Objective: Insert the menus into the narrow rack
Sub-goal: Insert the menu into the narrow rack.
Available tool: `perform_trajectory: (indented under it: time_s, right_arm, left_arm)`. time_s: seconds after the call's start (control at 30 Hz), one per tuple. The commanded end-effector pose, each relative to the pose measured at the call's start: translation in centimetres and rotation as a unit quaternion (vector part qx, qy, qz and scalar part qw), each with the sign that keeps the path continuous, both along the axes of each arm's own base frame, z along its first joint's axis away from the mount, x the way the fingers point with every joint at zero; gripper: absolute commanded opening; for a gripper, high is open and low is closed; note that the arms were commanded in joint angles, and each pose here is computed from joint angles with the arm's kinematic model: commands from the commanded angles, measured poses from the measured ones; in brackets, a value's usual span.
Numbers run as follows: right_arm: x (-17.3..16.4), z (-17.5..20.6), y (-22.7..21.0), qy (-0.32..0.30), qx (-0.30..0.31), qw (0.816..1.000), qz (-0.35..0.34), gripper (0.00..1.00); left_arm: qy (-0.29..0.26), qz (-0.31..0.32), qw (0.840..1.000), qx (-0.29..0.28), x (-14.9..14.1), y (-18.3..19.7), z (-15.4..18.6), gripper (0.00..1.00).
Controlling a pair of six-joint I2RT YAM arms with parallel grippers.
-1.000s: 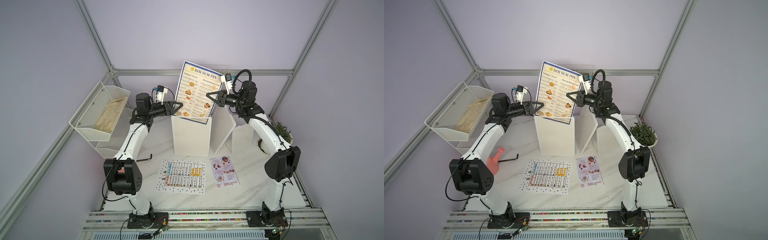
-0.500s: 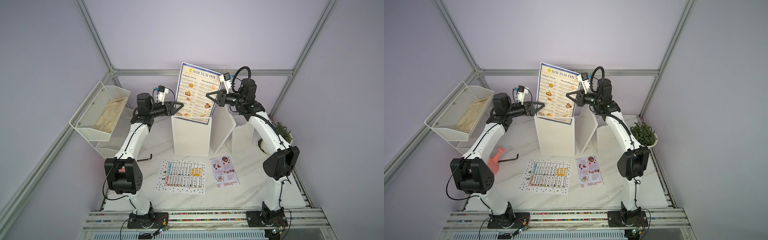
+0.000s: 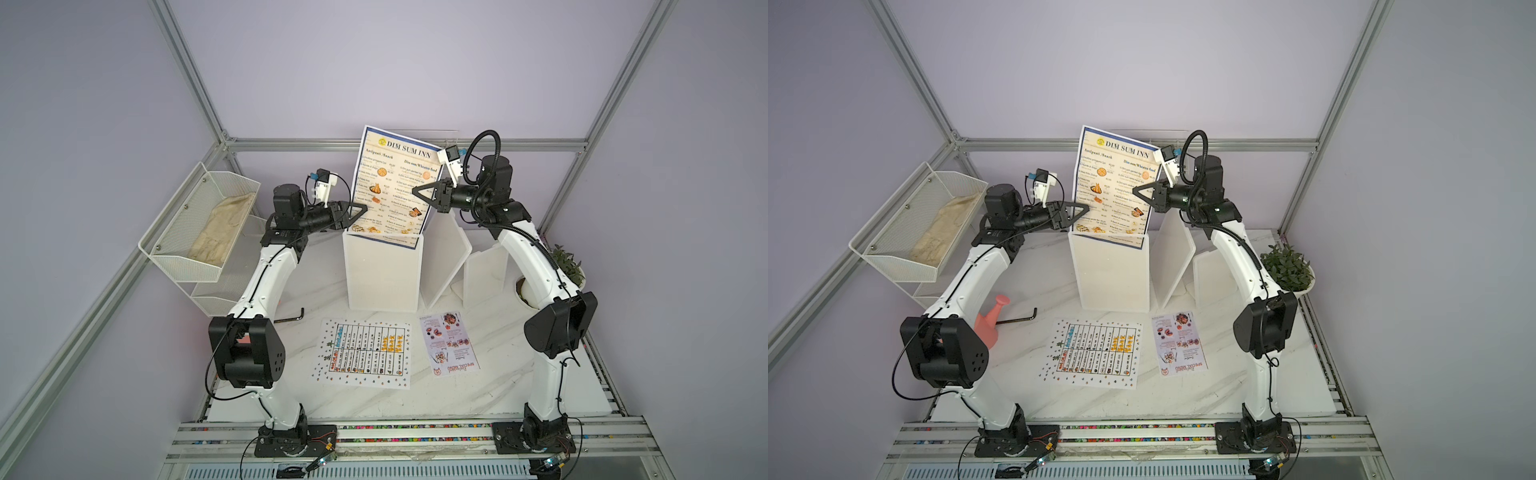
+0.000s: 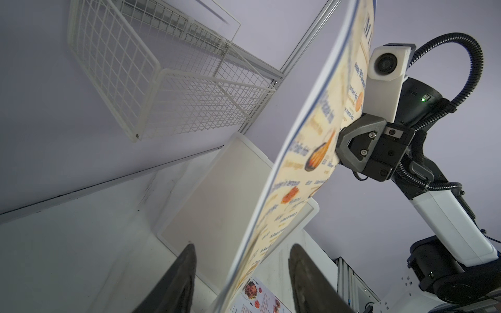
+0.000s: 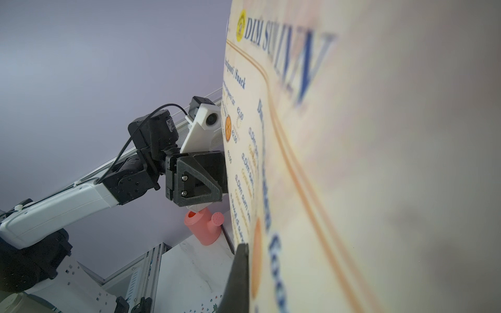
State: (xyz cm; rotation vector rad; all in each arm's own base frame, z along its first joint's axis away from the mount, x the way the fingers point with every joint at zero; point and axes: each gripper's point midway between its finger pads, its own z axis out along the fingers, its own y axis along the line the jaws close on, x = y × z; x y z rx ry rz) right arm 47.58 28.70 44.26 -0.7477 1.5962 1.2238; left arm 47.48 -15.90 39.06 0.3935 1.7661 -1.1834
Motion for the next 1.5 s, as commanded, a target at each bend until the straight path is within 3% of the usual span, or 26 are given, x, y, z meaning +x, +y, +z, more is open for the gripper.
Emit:
perform_trajectory:
  time_s: [0.0,0.3,0.6,1.47]
  right_arm:
    - [0.0,0.2,-0.2,-0.011,-0.007,1.000,0.003,0.00]
    - [0.1,0.6,-0.6,-0.020,-0.010,1.000,-0.009,0.00]
    - [0.4,0.5,-0.8,-0.027,-0.020,0.999,-0.022,0.00]
    - [0.7,-0.8,-0.1,-0.011,-0.020,1.000,0.005,0.00]
  left_arm:
    - [-0.040,-0.013,0.999,0.003,-0.4,-0.5,2.4,0.55]
    - [-0.042,-0.016,0.999,0.003,-0.4,-0.8,2.5,0.55]
    - [-0.044,-0.021,0.999,0.003,-0.6,-1.0,2.7,0.65]
    - [-0.045,-0.022,0.999,0.005,-0.6,-1.1,2.7,0.68]
